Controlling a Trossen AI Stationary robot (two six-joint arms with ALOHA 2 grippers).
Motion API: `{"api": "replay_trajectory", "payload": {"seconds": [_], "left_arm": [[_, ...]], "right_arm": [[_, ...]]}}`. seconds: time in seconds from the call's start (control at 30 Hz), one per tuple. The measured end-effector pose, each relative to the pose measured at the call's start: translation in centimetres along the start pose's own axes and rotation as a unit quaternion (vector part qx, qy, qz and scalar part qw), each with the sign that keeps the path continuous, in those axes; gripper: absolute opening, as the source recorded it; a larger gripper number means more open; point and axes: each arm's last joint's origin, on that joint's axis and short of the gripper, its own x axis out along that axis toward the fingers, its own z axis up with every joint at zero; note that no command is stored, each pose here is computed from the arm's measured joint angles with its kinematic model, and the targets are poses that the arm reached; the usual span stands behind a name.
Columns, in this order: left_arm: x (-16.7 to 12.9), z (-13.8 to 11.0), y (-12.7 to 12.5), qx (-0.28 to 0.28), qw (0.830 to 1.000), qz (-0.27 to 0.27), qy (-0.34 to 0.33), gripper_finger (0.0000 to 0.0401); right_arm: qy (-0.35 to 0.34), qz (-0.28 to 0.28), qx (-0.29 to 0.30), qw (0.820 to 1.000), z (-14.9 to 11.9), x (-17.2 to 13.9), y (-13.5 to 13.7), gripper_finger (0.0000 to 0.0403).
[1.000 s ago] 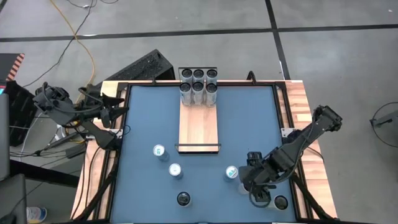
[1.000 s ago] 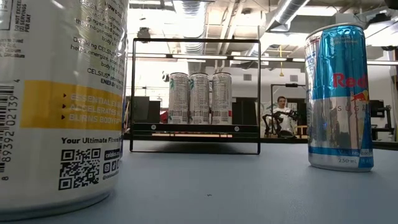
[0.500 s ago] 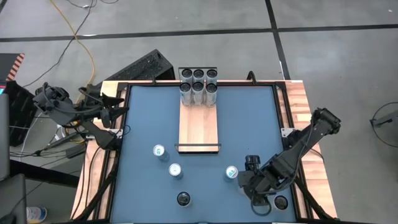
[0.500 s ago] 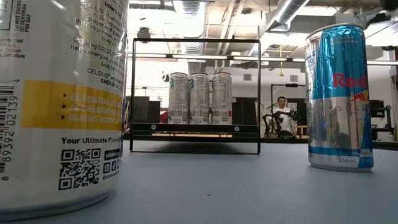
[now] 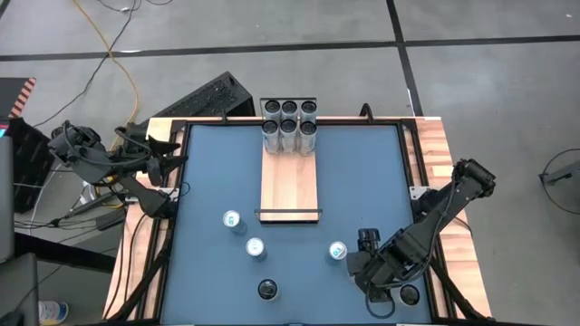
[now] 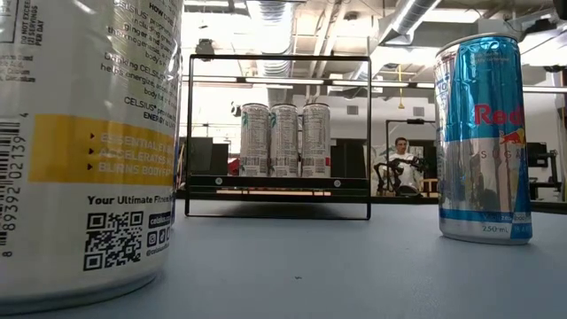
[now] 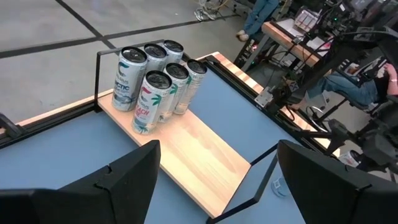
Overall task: Place canned beverage on shelf
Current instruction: Put the center white-yellow soda can on the shelf
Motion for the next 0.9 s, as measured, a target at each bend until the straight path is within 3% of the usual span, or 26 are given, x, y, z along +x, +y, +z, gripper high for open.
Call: {"api": "replay_trajectory", "payload": {"seconds": [0.33, 0.5, 0.7, 0.9], "left_arm": [[0.0, -0.1, -0.1, -0.012, 1.000, -0.010, 0.015, 0.0309], [0.0, -0.1, -0.1, -0.013, 1.000, -0.010, 0.015, 0.0309], [0.0, -0.1, -0.1, -0.013, 1.000, -0.009, 0.015, 0.0309], [0.0, -0.1, 0.0, -0.009, 1.000, -0.008, 0.012, 0.0309]], "right_arm": [[0.021, -0.007, 0.012, 1.000, -0.3, 1.8, -0.2, 0.0334], [0.030, -0.015, 0.034, 0.999, -0.2, 1.7, -0.7, 0.0290], [0.039, -0.029, 0.114, 0.992, 0.0, 1.6, -1.5, 0.0208], [0.066, -0.068, 0.201, 0.975, -0.4, 1.4, -2.6, 0.0207]]}}
